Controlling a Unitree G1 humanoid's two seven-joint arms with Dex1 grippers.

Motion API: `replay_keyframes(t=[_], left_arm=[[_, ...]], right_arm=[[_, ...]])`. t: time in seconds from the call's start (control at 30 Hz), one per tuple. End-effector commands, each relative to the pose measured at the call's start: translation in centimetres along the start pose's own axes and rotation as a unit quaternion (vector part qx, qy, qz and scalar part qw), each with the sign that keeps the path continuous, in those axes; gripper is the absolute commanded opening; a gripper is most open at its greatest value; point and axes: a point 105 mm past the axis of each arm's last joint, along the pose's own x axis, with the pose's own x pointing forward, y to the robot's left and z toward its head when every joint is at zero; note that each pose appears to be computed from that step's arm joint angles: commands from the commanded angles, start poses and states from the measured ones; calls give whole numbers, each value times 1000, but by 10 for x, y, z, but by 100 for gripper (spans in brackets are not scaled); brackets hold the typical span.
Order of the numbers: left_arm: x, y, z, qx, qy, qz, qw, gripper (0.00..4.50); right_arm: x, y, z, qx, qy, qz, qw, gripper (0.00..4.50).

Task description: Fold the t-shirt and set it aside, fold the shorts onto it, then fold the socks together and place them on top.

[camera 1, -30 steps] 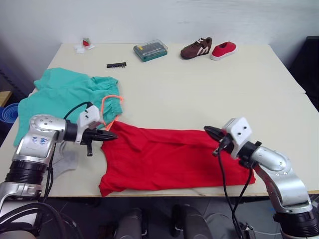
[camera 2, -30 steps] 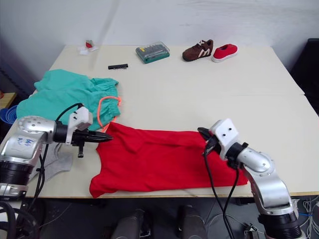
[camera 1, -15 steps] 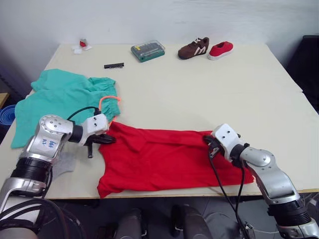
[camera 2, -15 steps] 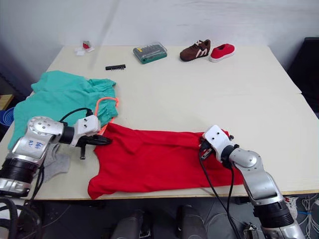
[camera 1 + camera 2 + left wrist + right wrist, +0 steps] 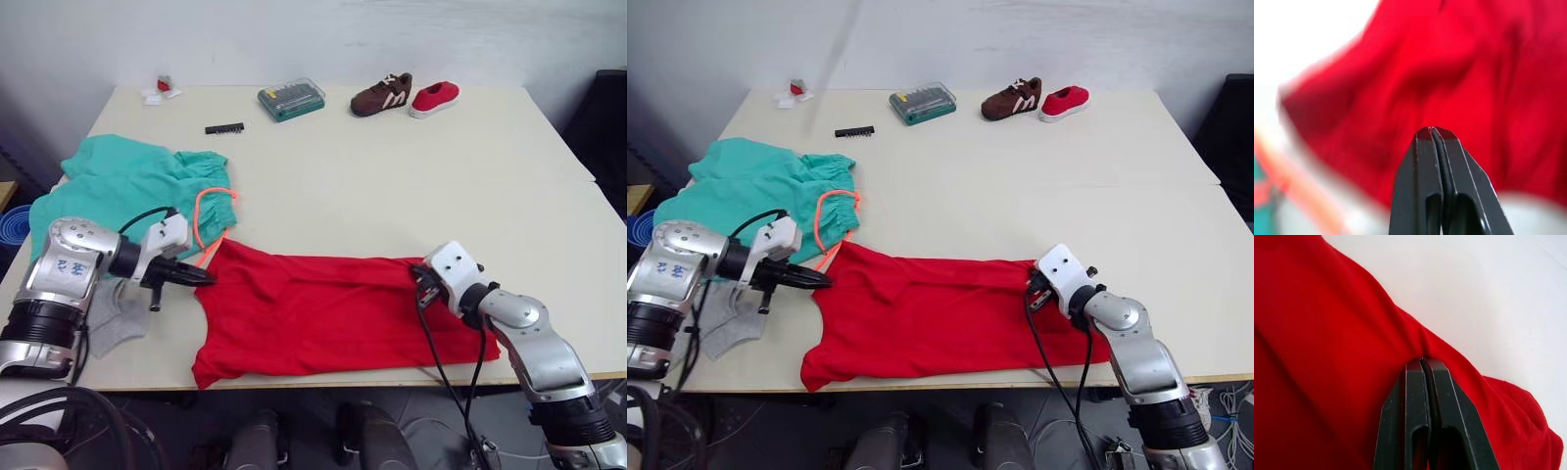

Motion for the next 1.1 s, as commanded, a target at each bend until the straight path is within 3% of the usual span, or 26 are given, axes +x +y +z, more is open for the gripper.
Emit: replay_keyframes(t=[0.03, 0.1, 0.17, 0.23, 0.37, 0.47, 0.6, 0.77, 0.87, 1.1], left_arm=[[8, -4, 48, 19, -90, -9, 996, 3], [19, -15, 82, 25, -159, -42, 986, 3], [30, -25, 101, 45, -192, -63, 978, 3], [39, -28, 105, 61, -197, -69, 976, 3], [65, -29, 101, 84, -167, -101, 977, 86], [77, -31, 105, 113, -156, -124, 973, 175], [78, -31, 113, 128, -167, -142, 967, 297], [73, -36, 113, 133, -170, -163, 963, 450], [71, -38, 114, 136, -176, -165, 961, 450], [69, -42, 114, 150, -184, -151, 960, 450]], right_arm=[[-10, -14, 14, 39, -17, -40, 998, 4], [-22, -25, 31, 71, -31, -59, 995, 4], [-35, -32, 41, 79, -29, -63, 994, 4], [-44, -33, 44, 70, -22, -54, 996, 4], [-65, -19, 47, 48, -28, 5, 998, 0], [-81, -13, 42, 50, -31, 23, 998, 58], [-89, -12, 34, 38, -14, 14, 999, 188], [-77, -14, 41, 33, -22, 20, 999, 353], [-64, -16, 44, 20, -17, 32, 999, 448], [-15, -24, 35, 8, 35, 83, 996, 448]])
